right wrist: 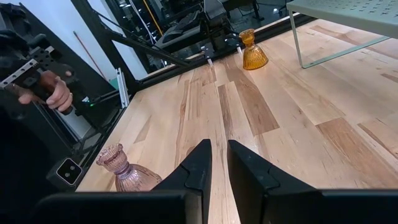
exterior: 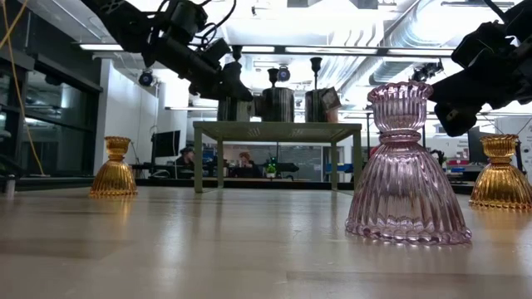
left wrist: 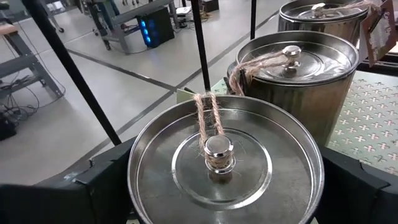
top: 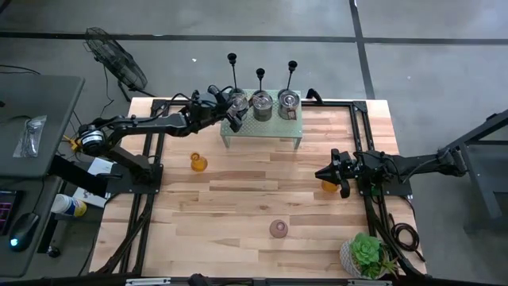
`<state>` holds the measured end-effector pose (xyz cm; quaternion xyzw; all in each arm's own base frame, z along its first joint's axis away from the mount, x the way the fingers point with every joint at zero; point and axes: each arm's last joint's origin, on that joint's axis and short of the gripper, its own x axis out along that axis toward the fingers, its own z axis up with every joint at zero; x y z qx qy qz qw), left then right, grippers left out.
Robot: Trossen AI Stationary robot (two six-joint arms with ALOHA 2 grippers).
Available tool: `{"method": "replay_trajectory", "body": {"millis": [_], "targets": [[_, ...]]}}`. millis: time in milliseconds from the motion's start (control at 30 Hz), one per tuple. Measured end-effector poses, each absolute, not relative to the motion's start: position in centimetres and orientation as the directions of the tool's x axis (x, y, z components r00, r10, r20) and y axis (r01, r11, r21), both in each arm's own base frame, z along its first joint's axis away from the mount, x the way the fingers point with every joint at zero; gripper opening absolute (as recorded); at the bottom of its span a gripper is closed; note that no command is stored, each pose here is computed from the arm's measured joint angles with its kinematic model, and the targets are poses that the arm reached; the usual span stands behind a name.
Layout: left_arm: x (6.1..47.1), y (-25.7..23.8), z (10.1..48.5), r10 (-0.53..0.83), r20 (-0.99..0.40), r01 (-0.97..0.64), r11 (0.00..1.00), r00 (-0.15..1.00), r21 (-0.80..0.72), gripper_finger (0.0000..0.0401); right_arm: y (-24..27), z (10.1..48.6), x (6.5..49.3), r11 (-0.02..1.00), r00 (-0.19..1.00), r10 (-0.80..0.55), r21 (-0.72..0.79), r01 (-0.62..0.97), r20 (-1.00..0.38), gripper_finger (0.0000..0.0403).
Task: Pick & Place candle stick holders
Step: Put the scented candle on the shelf
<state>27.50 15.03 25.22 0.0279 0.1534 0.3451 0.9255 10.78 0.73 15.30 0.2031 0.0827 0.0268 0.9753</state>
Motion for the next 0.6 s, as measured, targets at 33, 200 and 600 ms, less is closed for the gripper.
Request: {"method": "replay_trajectory", "body": {"millis": [33,200,600], "targets": [[27.49,15.03,25.19,0.646,-0.268,-0.629,0.761,0.715,0.157,0.0368,0.73,15.29,10.79,0.916,0.985,0.086,0.401,-0.019,-0.15,0.0044],[27.51,14.99,25.15,0.632,-0.272,-0.616,0.773,0.726,0.153,0.0368,0.73,15.29,10.78,0.916,0.985,0.086,0.401,-0.019,-0.15,0.0044],[27.51,14.95,24.94,0.623,-0.282,-0.603,0.781,0.73,0.164,0.0386,0.73,15.3,10.79,0.916,0.985,0.086,0.401,-0.019,-0.15,0.0044]]}}
